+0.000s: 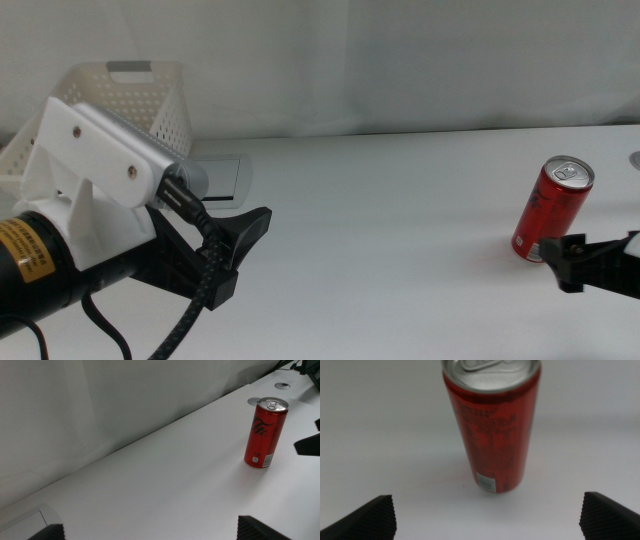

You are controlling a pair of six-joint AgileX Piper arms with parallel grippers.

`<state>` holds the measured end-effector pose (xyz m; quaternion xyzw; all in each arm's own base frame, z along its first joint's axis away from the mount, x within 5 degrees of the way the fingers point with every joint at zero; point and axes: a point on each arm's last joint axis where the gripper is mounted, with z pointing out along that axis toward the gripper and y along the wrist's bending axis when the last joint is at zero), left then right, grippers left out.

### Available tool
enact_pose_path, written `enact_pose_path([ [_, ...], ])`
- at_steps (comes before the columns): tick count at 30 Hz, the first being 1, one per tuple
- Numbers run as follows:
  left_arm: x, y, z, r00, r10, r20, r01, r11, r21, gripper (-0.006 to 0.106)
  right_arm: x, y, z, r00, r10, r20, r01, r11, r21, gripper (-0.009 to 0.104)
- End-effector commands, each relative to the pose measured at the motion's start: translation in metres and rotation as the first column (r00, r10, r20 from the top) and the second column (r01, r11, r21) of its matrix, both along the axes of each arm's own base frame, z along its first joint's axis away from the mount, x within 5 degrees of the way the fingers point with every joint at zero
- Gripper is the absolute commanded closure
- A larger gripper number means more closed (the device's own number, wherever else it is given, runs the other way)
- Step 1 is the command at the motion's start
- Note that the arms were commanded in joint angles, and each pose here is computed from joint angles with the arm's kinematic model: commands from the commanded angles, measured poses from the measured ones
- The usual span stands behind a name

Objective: Use arms to grab the bottles and put them into the dustbin to the left of the table.

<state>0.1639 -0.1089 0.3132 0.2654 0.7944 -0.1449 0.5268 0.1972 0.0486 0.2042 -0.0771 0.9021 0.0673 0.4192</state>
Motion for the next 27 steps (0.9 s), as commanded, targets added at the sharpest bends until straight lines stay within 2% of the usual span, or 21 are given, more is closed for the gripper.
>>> enact_pose_path([
  [1, -0.001, -0.002, 0.001, 1.000, -0.006, 0.005, 0.006, 1.000, -0.020, 0.012, 0.005, 0.003, -0.005, 0.997, 0.011, 0.071, -0.012, 1.000, 0.005, -0.008],
  [8, -0.001, -0.002, 0.001, 1.000, -0.006, 0.005, 0.006, 1.000, -0.020, 0.012, 0.024, 0.008, -0.031, 0.997, 0.031, 0.071, -0.029, 0.999, -0.031, -0.008],
  [27, -0.001, -0.002, 0.000, 1.000, -0.009, 0.010, 0.009, 1.000, -0.011, 0.013, 0.052, 0.012, -0.060, 0.972, 0.001, 0.236, 0.005, 1.000, -0.024, -0.008],
])
